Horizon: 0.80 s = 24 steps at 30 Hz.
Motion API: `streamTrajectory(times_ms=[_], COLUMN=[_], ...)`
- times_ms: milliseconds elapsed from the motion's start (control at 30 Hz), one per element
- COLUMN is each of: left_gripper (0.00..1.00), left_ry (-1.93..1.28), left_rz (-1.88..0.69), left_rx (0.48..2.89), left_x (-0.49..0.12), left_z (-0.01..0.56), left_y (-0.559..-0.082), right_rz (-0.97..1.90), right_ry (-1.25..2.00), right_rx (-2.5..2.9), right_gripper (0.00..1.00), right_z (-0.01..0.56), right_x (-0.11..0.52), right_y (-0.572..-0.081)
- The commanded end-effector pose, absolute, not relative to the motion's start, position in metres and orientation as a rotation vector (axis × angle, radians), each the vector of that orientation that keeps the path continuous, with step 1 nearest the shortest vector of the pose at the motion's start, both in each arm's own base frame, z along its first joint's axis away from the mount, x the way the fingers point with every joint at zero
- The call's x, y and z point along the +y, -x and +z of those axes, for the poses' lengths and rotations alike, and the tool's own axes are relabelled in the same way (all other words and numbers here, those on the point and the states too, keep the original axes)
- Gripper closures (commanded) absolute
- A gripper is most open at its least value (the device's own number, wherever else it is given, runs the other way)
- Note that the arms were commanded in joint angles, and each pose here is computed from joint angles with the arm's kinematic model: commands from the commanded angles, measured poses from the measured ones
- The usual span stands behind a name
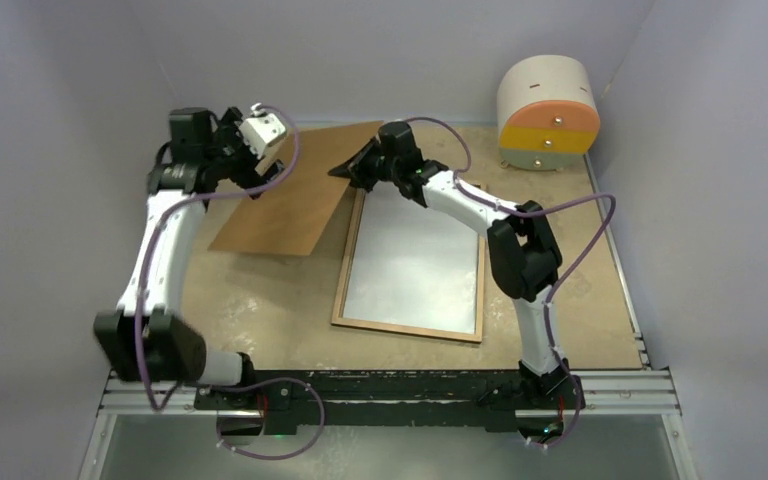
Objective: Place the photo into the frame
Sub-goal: Pick up the photo frame item at the center of the board, then turn over the photo frame item on the photo frame.
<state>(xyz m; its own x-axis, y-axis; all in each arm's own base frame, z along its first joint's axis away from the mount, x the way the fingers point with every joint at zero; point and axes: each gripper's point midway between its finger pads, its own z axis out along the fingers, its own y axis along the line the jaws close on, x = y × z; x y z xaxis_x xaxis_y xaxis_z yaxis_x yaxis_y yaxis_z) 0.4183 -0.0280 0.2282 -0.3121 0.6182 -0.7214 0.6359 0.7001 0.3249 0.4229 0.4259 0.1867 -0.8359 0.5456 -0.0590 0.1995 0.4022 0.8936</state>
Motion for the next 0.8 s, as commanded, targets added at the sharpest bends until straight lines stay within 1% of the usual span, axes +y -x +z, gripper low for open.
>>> streamTrajectory(times_ms=[0, 167, 300, 367, 500, 600, 667, 767], left_gripper=[0.00, 0.00, 0.00, 0.00, 0.01, 0.03, 0.04, 0.08], left_ry=[-1.275, -1.465, -1.658, -1.712, -1.760, -1.660, -1.653, -1.657], left_rz=[-0.036, -0.065, -0.105, -0.094, -0.064, 0.045, 0.092, 0.124], left_rx=[1.478, 1.418, 1.339, 1.332, 1.313, 1.294, 1.258, 1.246], left_x=[-0.075, -0.082, -0.088, -0.086, -0.083, -0.079, -0.079, -0.080], left_z=[0.334, 0.338, 0.319, 0.308, 0.295, 0.305, 0.306, 0.302], left_y=[-0.364, -0.323, -0.284, -0.276, -0.273, -0.294, -0.297, -0.300], right_rz=[1.745, 1.863, 1.958, 2.004, 2.075, 2.117, 2.124, 2.161], right_ry=[-0.588, -0.629, -0.669, -0.692, -0.763, -0.747, -0.737, -0.741], right_rx=[2.119, 2.064, 2.042, 2.037, 1.988, 1.976, 1.982, 1.975], right_gripper=[1.00, 1.00, 1.00, 1.00, 1.00, 1.00, 1.00, 1.00], right_z=[0.293, 0.316, 0.324, 0.324, 0.323, 0.332, 0.333, 0.337], right_x=[0.428, 0.416, 0.410, 0.409, 0.406, 0.414, 0.421, 0.429], right_y=[-0.460, -0.474, -0.466, -0.461, -0.455, -0.442, -0.434, -0.424])
